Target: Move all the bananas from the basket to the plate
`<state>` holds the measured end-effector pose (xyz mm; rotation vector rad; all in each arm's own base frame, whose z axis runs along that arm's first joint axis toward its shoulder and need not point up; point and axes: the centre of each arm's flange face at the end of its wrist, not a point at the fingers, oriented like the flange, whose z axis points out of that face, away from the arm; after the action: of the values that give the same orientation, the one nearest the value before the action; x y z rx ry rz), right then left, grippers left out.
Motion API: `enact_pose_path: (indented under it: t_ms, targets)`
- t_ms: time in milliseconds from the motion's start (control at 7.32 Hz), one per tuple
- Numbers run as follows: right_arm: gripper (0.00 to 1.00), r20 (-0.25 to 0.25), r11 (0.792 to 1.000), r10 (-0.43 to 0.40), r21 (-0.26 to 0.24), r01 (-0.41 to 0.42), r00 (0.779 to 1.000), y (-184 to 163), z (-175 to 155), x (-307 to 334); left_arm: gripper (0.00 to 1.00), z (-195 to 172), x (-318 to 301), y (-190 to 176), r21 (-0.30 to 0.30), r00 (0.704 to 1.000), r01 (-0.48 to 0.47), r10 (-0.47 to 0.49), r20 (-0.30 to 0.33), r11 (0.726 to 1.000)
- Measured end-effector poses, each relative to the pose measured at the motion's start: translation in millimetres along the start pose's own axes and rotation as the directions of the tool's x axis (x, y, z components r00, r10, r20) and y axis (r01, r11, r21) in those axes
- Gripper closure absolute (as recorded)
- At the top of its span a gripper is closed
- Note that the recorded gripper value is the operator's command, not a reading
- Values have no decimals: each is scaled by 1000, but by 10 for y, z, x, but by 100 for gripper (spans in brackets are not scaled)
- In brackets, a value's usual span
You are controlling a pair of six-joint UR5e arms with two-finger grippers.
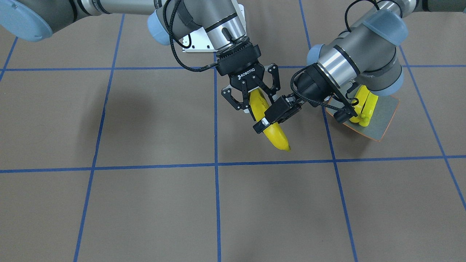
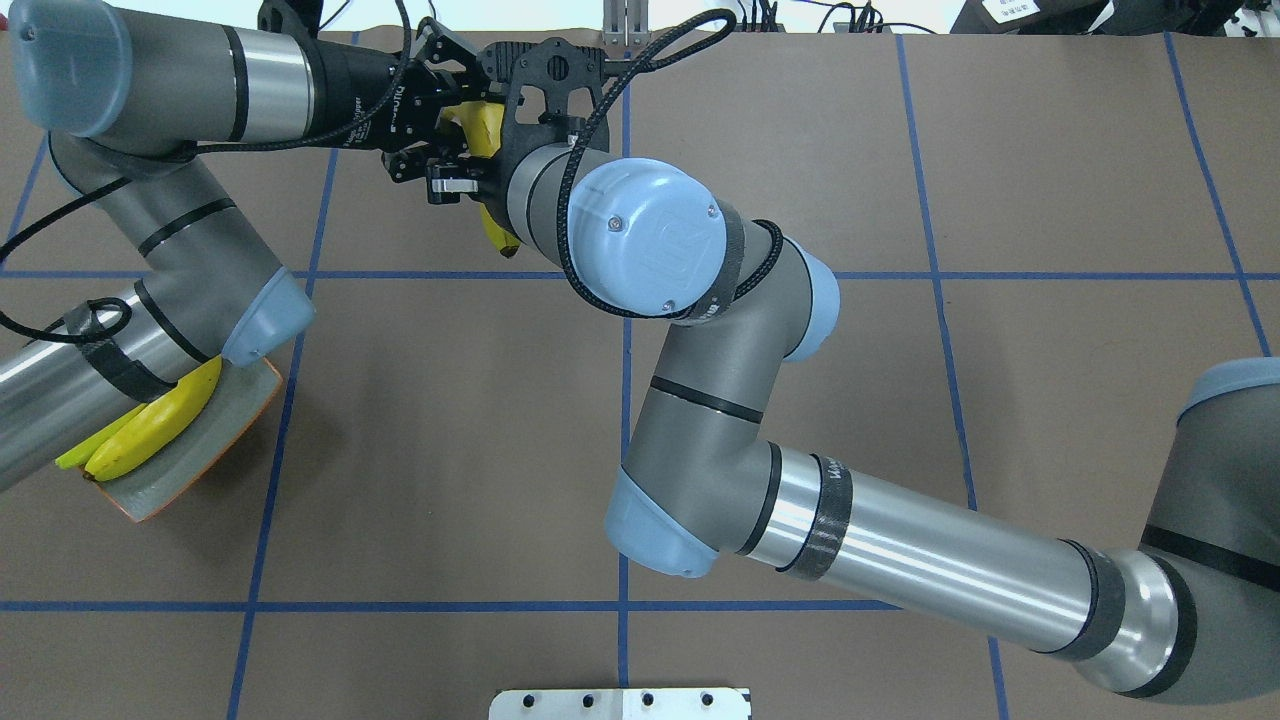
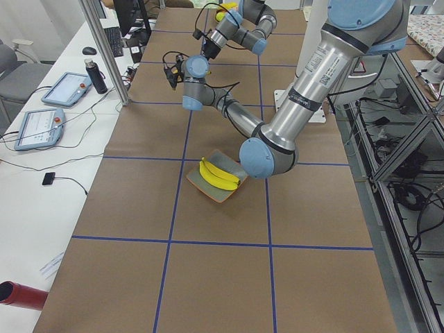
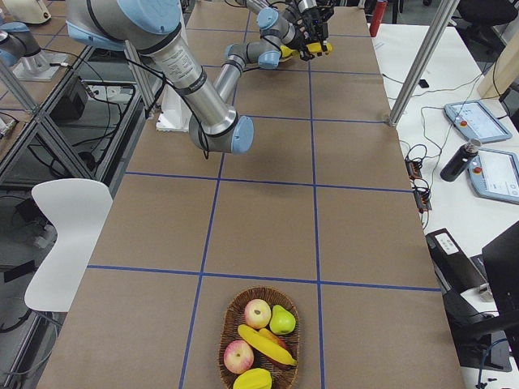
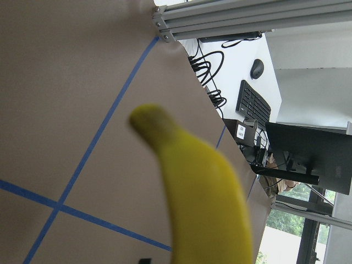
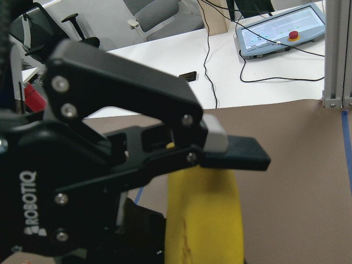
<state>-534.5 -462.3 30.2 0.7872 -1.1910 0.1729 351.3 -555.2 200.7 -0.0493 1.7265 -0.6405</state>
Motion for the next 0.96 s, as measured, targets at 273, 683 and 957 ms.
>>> enact_pose_path:
  t_ms: [273,683,957]
  targets:
    - [0,0,1000,-1,-5,1,1000,55,-33,39,100,-5,-6,-2,0,1000,2,-2,0,1000]
    - [0,-11,995,-10,-95,8,1000,-33,-451,346,100,-43,-161,-73,11,1000,9,-9,20,1000]
    - [0,-95,986,-36,-164,20,995,-230,-573,786,100,-220,-544,-194,32,997,22,-24,67,999]
